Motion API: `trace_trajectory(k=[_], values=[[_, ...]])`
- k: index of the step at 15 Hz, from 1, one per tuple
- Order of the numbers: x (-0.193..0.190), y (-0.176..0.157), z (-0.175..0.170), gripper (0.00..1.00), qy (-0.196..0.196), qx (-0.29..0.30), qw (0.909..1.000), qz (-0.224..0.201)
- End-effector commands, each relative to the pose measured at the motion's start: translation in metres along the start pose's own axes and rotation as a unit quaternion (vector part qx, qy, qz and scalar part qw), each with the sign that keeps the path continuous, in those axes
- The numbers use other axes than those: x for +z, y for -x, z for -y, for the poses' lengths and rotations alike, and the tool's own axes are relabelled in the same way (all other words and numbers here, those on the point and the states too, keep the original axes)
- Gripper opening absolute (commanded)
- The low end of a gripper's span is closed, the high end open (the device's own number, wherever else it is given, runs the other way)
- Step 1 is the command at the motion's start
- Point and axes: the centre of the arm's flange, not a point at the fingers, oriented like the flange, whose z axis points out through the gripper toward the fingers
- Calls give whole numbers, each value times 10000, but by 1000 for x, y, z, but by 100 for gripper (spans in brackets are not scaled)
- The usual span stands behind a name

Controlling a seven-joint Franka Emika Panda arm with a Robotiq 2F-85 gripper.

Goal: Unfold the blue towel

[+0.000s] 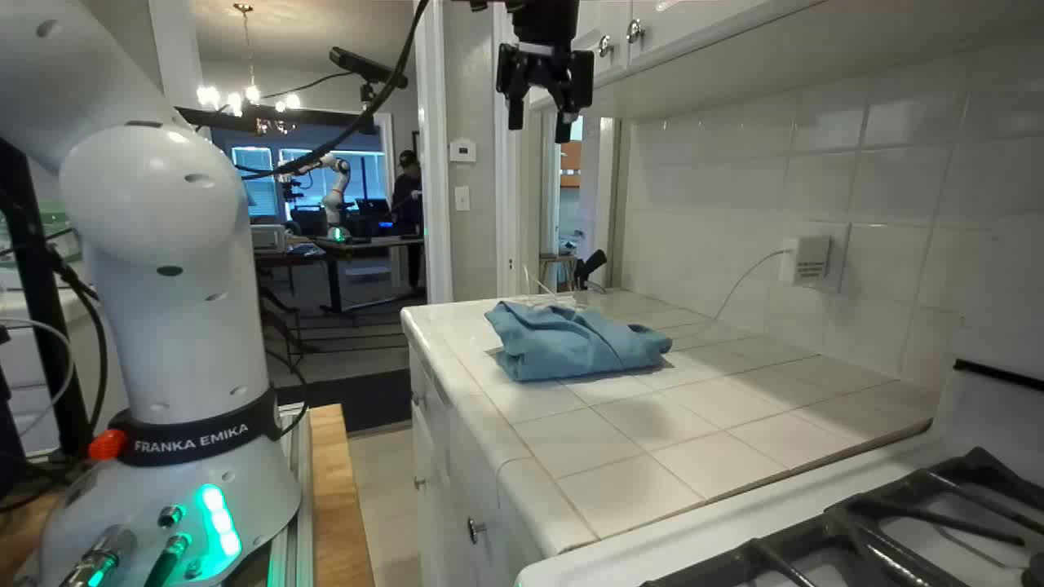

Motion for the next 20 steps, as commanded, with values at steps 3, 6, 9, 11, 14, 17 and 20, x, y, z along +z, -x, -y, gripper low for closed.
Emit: trace_trajectory(k=[3,6,9,11,14,17,20], values=[[0,0,0,100,0,0,10000,0],[0,0,0,100,0,0,10000,0],[18,-6,18,100,156,-93,9998,129],[42,-9,42,100,304,-294,9984,362],[92,-12,76,100,648,-514,9943,674],[138,-12,92,100,1273,-322,9889,692],[178,-11,89,100,1795,-52,9828,434]])
